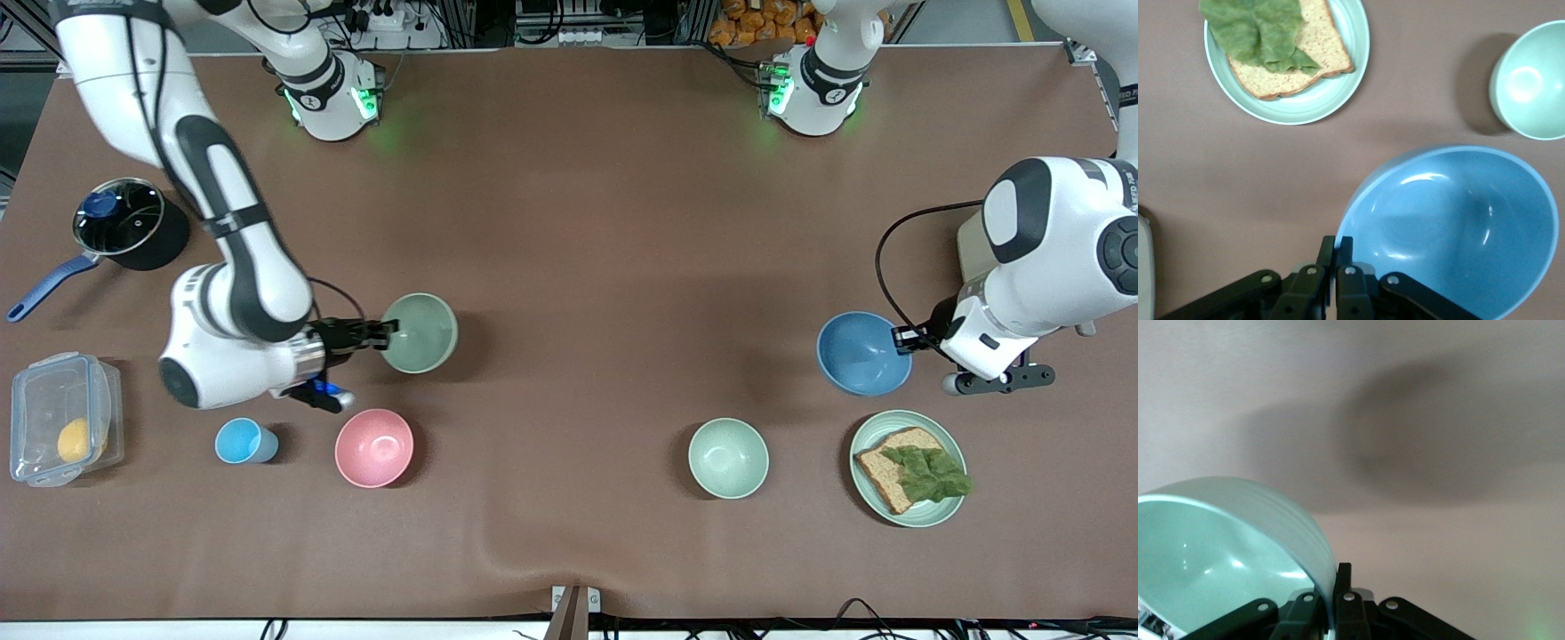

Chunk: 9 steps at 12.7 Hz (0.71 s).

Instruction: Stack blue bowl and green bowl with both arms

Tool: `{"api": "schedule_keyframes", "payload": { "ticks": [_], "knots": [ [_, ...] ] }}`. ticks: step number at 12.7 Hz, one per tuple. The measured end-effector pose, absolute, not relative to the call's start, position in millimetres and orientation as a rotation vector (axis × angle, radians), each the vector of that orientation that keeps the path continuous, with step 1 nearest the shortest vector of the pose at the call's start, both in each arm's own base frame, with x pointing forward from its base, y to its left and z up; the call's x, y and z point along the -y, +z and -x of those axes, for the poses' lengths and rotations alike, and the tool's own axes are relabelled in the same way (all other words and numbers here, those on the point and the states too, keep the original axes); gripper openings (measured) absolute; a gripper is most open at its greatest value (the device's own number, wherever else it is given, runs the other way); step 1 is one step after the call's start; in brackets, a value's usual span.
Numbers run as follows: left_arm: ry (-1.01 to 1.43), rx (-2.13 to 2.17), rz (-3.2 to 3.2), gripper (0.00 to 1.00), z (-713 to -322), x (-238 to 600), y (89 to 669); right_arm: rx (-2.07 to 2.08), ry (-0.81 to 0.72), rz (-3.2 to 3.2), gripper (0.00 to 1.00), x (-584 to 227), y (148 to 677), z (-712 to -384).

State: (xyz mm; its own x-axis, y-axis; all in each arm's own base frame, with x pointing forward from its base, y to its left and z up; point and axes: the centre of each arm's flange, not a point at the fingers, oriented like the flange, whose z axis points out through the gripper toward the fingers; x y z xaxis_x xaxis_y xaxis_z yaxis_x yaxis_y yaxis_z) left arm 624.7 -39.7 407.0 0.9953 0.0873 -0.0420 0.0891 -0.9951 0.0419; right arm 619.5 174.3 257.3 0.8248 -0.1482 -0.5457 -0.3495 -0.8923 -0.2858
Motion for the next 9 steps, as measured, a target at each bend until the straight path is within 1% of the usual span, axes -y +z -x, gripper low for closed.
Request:
{"api": "schedule_keyframes", "payload": {
  "ticks": [3,6,7,9],
  "knots": [
    [-0.062,-0.095,-3.093,0.04,-625,69,436,-0.549,0.647,2.686,0.05,-269,265,-605],
    [-0.046,-0.075,-3.092,0.04,-624,98,450,-0.688,0.555,2.705,0.05,-367,271,-574],
    [-0.046,-0.065,-3.092,0.04,-624,103,451,-0.728,0.535,2.700,0.05,-383,268,-568],
    [-0.050,-0.065,-3.092,0.04,-622,110,451,-0.814,0.497,2.681,0.05,-391,253,-570]
  ]
}}
